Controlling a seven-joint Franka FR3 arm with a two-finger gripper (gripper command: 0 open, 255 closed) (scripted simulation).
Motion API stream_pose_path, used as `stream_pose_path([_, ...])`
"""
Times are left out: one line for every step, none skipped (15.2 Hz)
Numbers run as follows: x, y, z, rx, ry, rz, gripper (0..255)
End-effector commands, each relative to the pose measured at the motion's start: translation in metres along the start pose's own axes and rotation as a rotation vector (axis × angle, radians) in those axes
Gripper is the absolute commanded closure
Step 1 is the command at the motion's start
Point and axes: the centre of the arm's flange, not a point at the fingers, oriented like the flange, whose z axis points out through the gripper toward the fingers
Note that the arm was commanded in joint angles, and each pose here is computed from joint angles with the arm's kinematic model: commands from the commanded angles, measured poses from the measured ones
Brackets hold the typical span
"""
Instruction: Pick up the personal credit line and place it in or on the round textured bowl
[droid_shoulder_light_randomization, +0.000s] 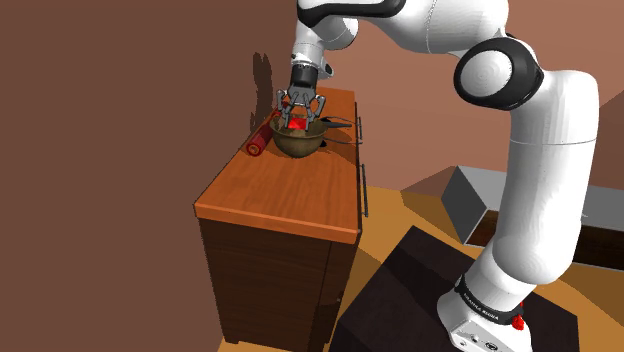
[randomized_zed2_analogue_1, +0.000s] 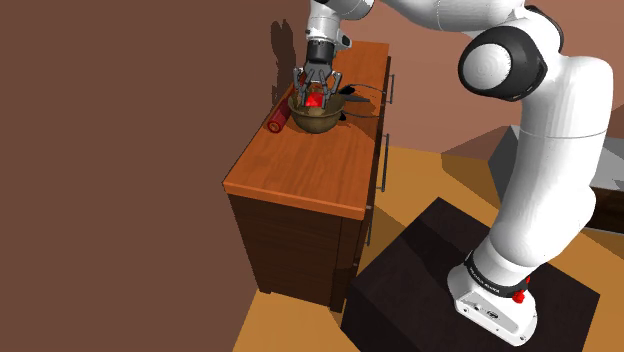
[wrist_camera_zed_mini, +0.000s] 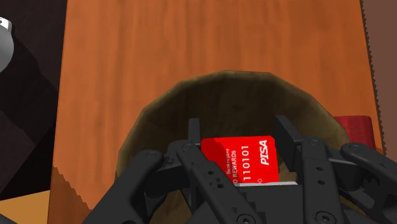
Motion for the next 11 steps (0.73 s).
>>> stream_pose_path([0.0, 0.0, 0.0, 0.0, 0.0, 0.0, 0])
stream_pose_path([0.0, 0.0, 0.0, 0.0, 0.0, 0.0, 0])
stream_pose_path([0.0, 0.0, 0.0, 0.0, 0.0, 0.0, 0])
stream_pose_path([0.0, 0.0, 0.0, 0.0, 0.0, 0.0, 0])
stream_pose_path([0.0, 0.0, 0.0, 0.0, 0.0, 0.0, 0])
stream_pose_path([0.0, 0.0, 0.0, 0.0, 0.0, 0.0, 0])
stream_pose_path([0.0, 0.0, -0.013, 0.0, 0.0, 0.0, 0])
stream_pose_path([0.0, 0.0, -0.026, 0.0, 0.0, 0.0, 0])
stream_pose_path([0.0, 0.0, -0.04, 0.0, 0.0, 0.0, 0])
stream_pose_path([0.0, 0.0, -0.05, 0.0, 0.0, 0.0, 0])
stream_pose_path([0.0, 0.0, -0.05, 0.0, 0.0, 0.0, 0])
